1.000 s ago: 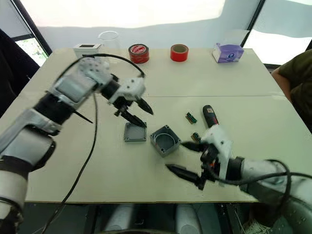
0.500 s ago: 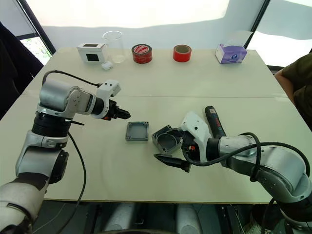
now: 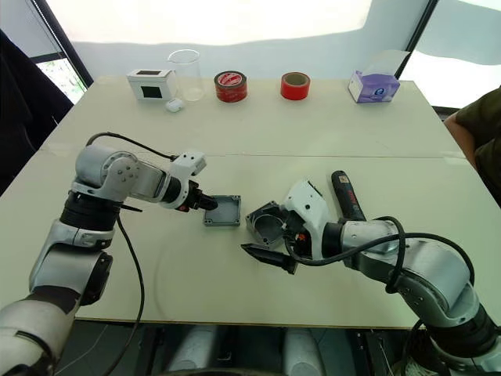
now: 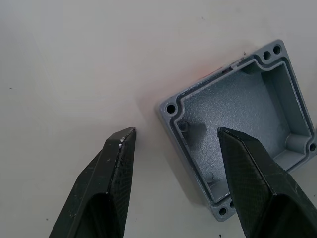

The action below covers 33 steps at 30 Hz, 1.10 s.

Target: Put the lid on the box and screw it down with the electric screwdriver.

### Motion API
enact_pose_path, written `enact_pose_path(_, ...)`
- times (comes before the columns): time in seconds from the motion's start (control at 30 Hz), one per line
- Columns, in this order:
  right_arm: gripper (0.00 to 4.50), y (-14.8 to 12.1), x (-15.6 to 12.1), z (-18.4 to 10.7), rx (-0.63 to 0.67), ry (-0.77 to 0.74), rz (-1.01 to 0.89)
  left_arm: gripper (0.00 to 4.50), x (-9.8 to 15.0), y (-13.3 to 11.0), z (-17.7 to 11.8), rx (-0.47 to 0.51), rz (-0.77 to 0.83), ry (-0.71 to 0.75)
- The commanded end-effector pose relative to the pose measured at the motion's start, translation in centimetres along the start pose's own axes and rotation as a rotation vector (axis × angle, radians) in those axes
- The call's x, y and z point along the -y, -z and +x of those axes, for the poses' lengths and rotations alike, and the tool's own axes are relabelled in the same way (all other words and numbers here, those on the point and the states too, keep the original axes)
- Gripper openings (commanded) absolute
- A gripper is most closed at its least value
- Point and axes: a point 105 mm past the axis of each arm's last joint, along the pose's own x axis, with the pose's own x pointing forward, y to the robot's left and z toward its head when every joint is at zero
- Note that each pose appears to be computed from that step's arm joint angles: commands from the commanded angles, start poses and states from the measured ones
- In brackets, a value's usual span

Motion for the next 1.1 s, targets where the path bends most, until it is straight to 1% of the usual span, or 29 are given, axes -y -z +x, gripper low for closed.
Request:
enact_pose_path(0.03, 4.5, -1.0, -0.2, -0.2, 0.044, 0.028, -0.033, 2.66, 0.2, 1.0, 0.3, -0.048, 0.005, 0.005)
enact_pose_path(0.13, 4.5, -1.3, -0.2, -0.2, 0.052, 0.044, -0.031, 2.66, 0.3, 2.0, 0.8, -0.09, -0.018, 0.024)
enact_pose_path(0.17, 4.5, -1.3, -0.2, -0.1, 0.053, 0.048, -0.029, 2.44, 0.2, 2.2, 0.9, -0.097, -0.021, 0.022)
enact_pose_path(0.23, 4.5, -1.3, -0.2, -0.2, 0.052, 0.054, -0.027, 1.97, 0.1, 2.6, 1.0, -0.112, -0.028, 0.013)
enact_pose_path(0.37, 4.5, -1.3, 0.0, -0.4, 0.047, 0.063, -0.027, 0.38, 0.0, 3.7, 1.7, -0.138, -0.04, -0.007)
enact_pose_path(0.4, 4.5, -1.3, 0.1, -0.4, 0.045, 0.064, -0.027, 0.04, 0.0, 3.9, 1.8, -0.142, -0.045, -0.008)
enact_pose_path(0.53, 4.5, -1.2, 0.3, -0.7, 0.036, 0.069, -0.028, 0.04, 0.2, 4.5, 2.4, -0.149, -0.066, -0.011)
enact_pose_path(0.63, 4.5, -1.1, 0.5, -0.9, 0.03, 0.076, -0.027, 0.04, 0.4, 4.1, 2.4, -0.128, -0.077, -0.011)
enact_pose_path(0.67, 4.5, -1.2, 0.7, -1.1, 0.036, 0.082, -0.021, 0.04, 0.2, 3.4, 2.1, -0.097, -0.079, -0.023)
enact_pose_path(0.7, 4.5, -1.5, 1.0, -1.2, 0.059, 0.092, -0.006, 0.04, 0.1, 2.3, 1.6, -0.047, -0.089, -0.032)
enact_pose_path(0.73, 4.5, -2.1, 1.5, -1.4, 0.101, 0.11, 0.027, 0.04, -0.3, 0.6, 0.9, 0.031, -0.094, -0.05)
enact_pose_path(0.8, 4.5, -3.2, 3.5, -1.8, 0.183, 0.183, 0.116, 0.04, -1.1, -3.2, -0.8, 0.227, -0.131, -0.042)
enact_pose_path(0.83, 4.5, -3.2, 4.7, -2.0, 0.188, 0.237, 0.169, 0.04, -1.3, -4.8, -1.8, 0.322, -0.116, -0.03)
enact_pose_path(0.87, 4.5, -4.1, 6.1, -2.2, 0.25, 0.288, 0.21, 0.04, -1.8, -6.6, -3.1, 0.451, -0.094, -0.019)
enact_pose_path(0.9, 4.5, -5.0, 7.3, -2.3, 0.315, 0.34, 0.225, 0.04, -2.1, -8.0, -4.2, 0.551, -0.079, -0.002)
enact_pose_path(0.93, 4.5, -5.8, 8.1, -2.5, 0.369, 0.379, 0.222, 0.04, -2.1, -9.0, -5.0, 0.623, -0.063, 0.015)
enact_pose_path(0.97, 4.5, -6.5, 8.7, -2.5, 0.41, 0.404, 0.207, 0.04, -2.0, -9.7, -5.7, 0.688, -0.049, 0.031)
enact_pose_path(1.07, 4.5, -7.1, 9.5, -2.3, 0.446, 0.435, 0.191, 0.04, -1.7, -10.8, -6.3, 0.772, -0.012, 0.054)
enact_pose_path(1.1, 4.5, -7.3, 10.1, -1.8, 0.45, 0.435, 0.225, 0.04, -1.1, -11.4, -6.7, 0.824, 0.013, 0.064)
